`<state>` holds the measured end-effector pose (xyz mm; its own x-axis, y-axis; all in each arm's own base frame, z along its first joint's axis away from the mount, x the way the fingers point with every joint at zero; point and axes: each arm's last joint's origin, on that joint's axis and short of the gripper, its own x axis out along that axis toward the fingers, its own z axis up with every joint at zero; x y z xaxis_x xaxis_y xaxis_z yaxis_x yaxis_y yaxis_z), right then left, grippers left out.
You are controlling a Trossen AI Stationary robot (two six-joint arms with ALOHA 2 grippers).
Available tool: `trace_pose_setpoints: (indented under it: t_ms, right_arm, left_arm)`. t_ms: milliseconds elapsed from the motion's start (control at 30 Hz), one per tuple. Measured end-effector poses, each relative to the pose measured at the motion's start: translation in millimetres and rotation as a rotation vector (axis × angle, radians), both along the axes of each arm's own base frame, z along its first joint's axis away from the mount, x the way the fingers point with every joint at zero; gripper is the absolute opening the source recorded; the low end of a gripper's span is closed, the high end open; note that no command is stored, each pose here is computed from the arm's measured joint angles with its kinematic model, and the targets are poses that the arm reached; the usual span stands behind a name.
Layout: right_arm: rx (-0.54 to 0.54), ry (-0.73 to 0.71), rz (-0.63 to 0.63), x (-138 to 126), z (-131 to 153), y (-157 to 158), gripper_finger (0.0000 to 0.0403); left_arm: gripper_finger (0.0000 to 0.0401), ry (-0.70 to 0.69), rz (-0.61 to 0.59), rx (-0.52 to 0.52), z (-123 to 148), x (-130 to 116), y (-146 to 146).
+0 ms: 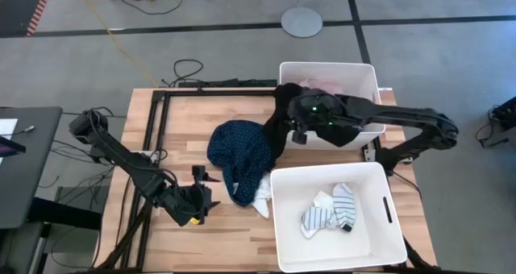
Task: Sort clothes
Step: Put the black shirt into the top white laundry bin
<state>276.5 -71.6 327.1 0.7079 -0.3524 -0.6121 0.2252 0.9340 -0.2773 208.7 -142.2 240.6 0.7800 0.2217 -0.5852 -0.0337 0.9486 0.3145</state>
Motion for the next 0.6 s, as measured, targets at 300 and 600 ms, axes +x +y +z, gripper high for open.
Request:
trace_pose_setpoints:
  t_ms: [300, 600]
  right_arm:
    - [-0.065, 0.081, -0.111, 11.8, -19.2, -21.1, 0.018]
    - [-0.103, 0.071, -0.115, 15.2, -19.2, -23.9, 0.006]
  left_arm:
    - [0.0322, 0.005, -0.015, -0.033, 0.1, 0.5, -1.2]
    - [0.0322, 0.005, -0.016, -0.031, 0.1, 0.5, -1.3]
